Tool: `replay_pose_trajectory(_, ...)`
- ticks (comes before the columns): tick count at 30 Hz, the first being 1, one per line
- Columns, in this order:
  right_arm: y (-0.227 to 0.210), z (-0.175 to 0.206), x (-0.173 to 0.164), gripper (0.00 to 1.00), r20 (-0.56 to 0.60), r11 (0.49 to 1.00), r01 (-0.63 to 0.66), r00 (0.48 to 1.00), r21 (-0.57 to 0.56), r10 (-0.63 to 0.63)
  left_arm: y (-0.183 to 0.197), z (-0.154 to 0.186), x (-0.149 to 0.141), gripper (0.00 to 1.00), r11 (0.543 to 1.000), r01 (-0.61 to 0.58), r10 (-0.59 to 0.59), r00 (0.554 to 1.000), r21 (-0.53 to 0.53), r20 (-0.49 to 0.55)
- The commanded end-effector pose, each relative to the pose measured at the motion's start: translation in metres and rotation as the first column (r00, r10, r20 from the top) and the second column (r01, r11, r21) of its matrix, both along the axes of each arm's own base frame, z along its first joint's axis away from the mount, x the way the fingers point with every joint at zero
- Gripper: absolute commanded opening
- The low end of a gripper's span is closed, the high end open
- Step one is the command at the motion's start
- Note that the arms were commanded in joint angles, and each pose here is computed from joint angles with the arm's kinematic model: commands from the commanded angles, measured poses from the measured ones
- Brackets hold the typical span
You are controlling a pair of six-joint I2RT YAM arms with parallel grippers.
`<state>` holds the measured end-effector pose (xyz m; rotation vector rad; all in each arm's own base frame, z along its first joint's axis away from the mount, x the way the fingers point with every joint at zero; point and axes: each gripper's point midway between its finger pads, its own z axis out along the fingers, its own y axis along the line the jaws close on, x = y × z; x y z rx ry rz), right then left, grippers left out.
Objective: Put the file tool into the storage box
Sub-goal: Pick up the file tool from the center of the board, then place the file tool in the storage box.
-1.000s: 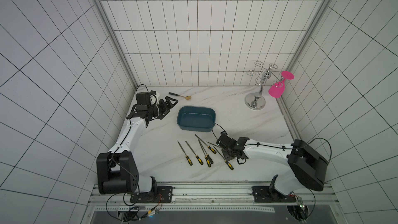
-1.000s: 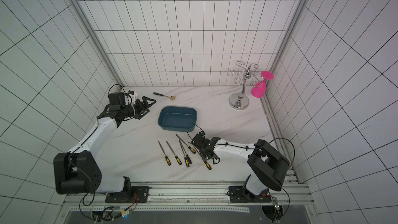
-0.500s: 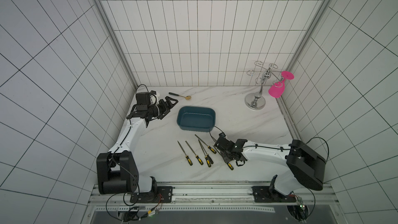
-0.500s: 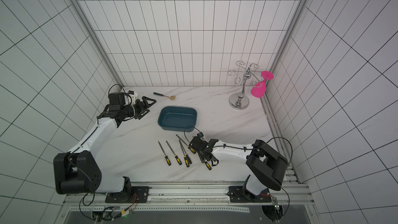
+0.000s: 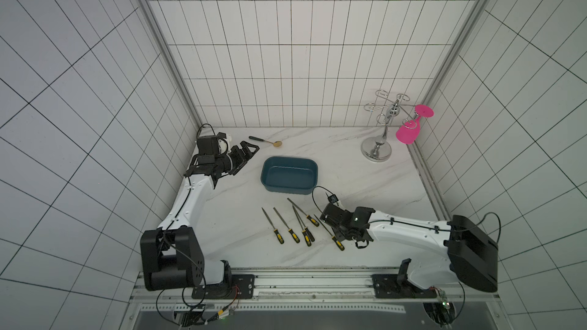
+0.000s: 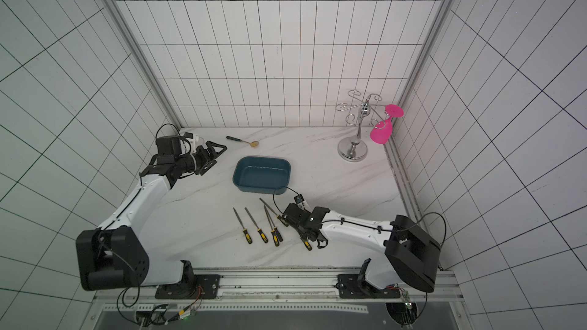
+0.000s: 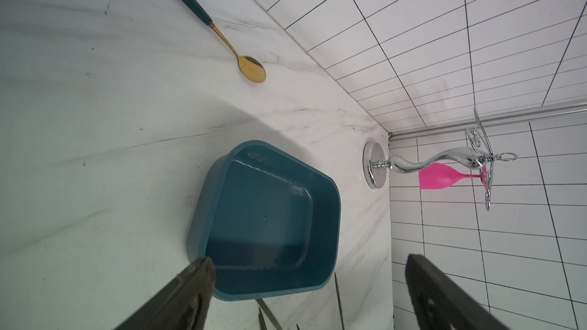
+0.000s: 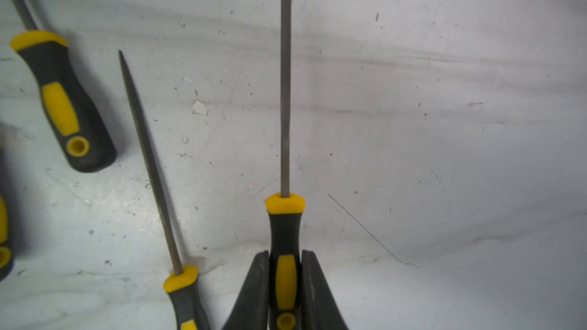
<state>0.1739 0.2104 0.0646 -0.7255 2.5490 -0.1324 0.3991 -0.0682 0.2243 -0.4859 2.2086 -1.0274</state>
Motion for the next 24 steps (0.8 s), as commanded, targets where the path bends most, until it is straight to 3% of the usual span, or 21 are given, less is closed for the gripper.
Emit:
replay_pose_trajectory(1,0.001,0.031,0.003,0.00,0.065,0.997,-0.001,0.998,0.072,-0.004,0.006,0.018,0.000,0.98,0.997,-0.024,0.019,0.998,0.072,0.061)
replay_pose_trajectory(5,0.008,0.072,0.006,0.00,0.129,0.983,-0.056,0.991,0.172,0.034,-0.014,0.026,-0.008,0.98,0.988,0.027,-0.042,0.995,0.152,0.096)
replay_pose_trajectory(9,0.010,0.115,0.015,0.00,0.216,0.976,-0.112,0.974,0.188,0.071,-0.029,0.034,-0.017,0.98,0.972,0.063,-0.093,0.987,0.226,0.128)
replay_pose_trajectory(13,0.013,0.142,0.024,0.00,0.248,0.973,-0.162,0.962,0.167,0.117,-0.013,0.047,-0.019,0.98,0.970,-0.003,-0.042,0.983,0.244,0.178)
replay_pose_trajectory(17,0.029,0.163,0.036,0.00,0.262,0.961,-0.219,0.950,0.171,0.170,0.011,0.056,-0.017,0.98,0.980,-0.088,0.044,0.970,0.176,0.241)
replay_pose_trajectory(24,0.071,0.168,0.067,0.00,0.241,0.915,-0.364,0.917,0.175,0.318,0.030,0.060,-0.017,0.98,0.974,-0.148,0.101,0.961,0.169,0.258)
